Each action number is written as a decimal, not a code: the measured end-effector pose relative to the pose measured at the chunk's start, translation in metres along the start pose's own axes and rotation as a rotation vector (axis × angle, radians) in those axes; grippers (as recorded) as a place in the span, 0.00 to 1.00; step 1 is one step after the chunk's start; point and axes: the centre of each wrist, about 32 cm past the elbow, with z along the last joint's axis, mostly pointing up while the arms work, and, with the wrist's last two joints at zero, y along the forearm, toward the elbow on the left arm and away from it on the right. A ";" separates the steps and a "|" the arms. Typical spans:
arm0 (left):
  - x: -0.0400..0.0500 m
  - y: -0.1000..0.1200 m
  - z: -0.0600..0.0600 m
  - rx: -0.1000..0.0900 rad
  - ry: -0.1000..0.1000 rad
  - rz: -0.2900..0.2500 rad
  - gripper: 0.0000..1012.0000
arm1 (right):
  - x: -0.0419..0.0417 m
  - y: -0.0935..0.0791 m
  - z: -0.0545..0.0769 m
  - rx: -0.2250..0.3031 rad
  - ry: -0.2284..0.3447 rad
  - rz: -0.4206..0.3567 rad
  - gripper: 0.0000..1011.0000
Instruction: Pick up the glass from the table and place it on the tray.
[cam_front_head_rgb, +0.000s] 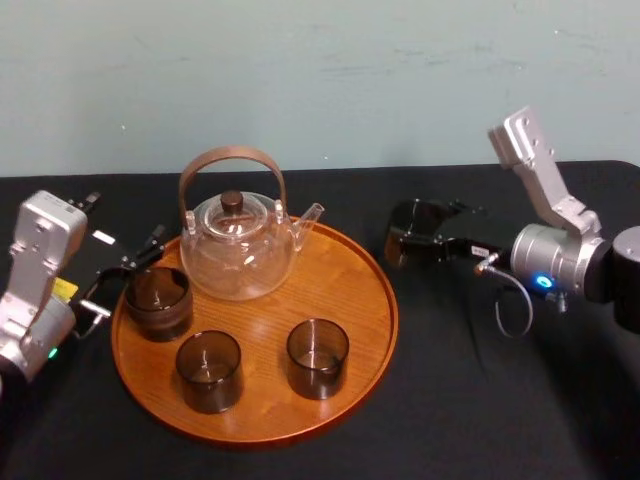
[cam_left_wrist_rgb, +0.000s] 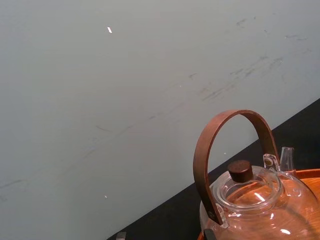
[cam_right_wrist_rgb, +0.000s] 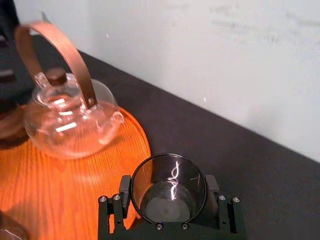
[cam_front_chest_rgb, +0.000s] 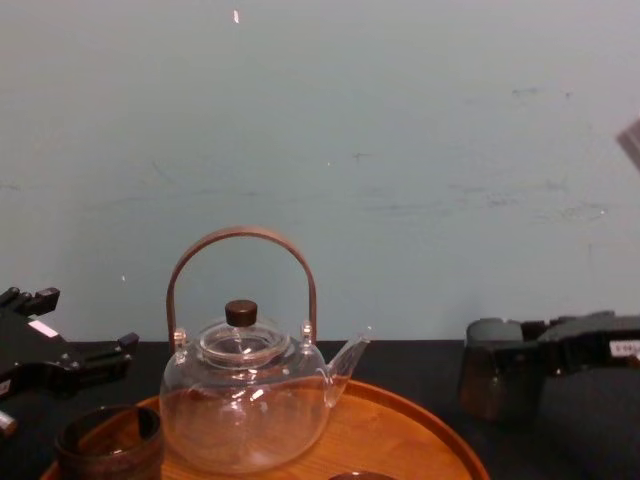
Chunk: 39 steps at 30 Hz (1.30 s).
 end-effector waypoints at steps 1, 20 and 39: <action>0.0000 0.000 0.000 0.000 0.000 0.000 0.99 | -0.0004 -0.002 0.003 0.013 -0.005 0.006 0.89; 0.0000 0.000 0.000 0.000 0.000 0.000 0.99 | -0.0155 0.002 0.029 0.087 -0.068 0.108 0.89; 0.0000 0.000 0.000 0.000 0.000 0.000 0.99 | -0.0398 0.025 0.025 0.081 -0.118 0.211 0.89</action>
